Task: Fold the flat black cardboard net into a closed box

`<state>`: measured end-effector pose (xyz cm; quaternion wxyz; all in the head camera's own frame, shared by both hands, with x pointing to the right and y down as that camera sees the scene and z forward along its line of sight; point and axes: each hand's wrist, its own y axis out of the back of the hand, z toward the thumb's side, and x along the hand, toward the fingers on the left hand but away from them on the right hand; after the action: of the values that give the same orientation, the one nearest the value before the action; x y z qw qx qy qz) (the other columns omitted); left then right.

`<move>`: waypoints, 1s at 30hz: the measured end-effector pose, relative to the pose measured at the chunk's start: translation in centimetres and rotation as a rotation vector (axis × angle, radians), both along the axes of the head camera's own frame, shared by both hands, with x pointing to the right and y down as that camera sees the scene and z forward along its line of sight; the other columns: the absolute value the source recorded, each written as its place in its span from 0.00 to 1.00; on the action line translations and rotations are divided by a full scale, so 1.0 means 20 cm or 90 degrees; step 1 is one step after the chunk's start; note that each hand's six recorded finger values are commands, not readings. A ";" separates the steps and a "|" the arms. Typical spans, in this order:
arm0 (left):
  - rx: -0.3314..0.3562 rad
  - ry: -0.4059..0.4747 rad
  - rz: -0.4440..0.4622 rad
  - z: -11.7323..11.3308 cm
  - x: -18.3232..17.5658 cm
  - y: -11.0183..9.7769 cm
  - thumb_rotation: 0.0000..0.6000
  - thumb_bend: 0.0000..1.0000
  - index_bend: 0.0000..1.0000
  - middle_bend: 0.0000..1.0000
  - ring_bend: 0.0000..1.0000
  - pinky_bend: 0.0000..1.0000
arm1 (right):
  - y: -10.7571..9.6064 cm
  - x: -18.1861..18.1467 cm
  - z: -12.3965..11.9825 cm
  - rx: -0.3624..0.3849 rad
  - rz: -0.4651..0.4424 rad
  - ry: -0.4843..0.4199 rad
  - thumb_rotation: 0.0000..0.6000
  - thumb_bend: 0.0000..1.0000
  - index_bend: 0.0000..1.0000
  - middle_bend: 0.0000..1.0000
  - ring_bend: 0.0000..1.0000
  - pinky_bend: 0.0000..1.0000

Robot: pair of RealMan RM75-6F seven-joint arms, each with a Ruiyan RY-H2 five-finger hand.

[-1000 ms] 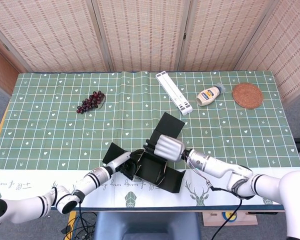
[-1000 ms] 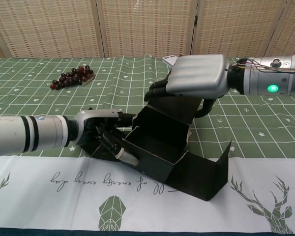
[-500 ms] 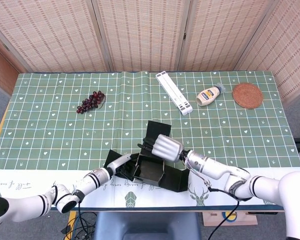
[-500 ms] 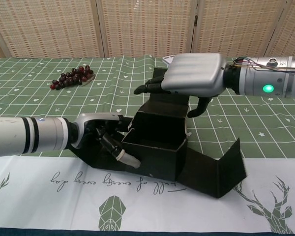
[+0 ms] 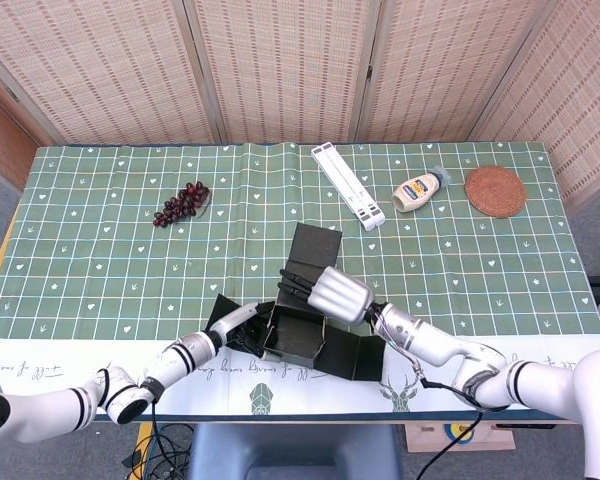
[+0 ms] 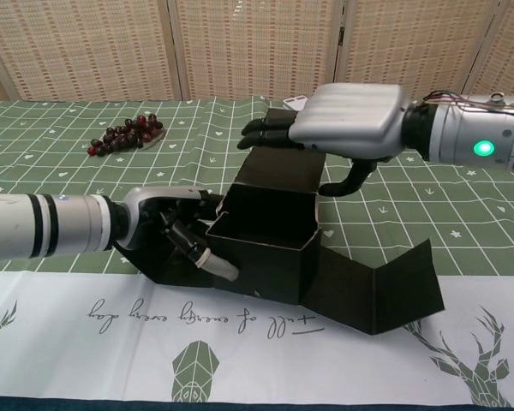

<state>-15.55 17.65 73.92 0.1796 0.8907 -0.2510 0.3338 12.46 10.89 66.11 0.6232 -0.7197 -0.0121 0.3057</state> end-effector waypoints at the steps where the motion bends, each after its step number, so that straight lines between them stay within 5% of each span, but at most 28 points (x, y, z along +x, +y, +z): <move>1: 0.000 0.000 -0.003 0.00 -0.01 -0.01 1.00 0.10 0.24 0.18 0.53 0.83 | 0.00 0.01 -0.01 -0.005 0.007 -0.008 1.00 0.33 0.00 0.00 0.74 0.96; 8: -0.004 0.008 -0.038 -0.05 -0.08 -0.06 1.00 0.10 0.23 0.18 0.51 0.83 | -0.03 0.10 -0.13 -0.024 0.071 -0.075 1.00 0.33 0.00 0.00 0.74 0.96; 21: -0.058 0.053 -0.145 -0.17 -0.30 -0.18 1.00 0.10 0.22 0.18 0.51 0.84 | -0.07 0.60 -0.34 -0.002 0.275 -0.191 1.00 0.34 0.00 0.02 0.74 0.96; 30: -0.085 0.074 -0.186 -0.24 -0.45 -0.27 1.00 0.10 0.22 0.18 0.51 0.84 | 0.05 0.73 -0.26 -0.035 0.333 -0.233 1.00 0.33 0.00 0.03 0.74 0.96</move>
<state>-24.51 12.20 69.18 0.2992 0.8486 -0.3444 0.2680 27.00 11.93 60.84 0.4913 -0.7516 -0.3007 0.3213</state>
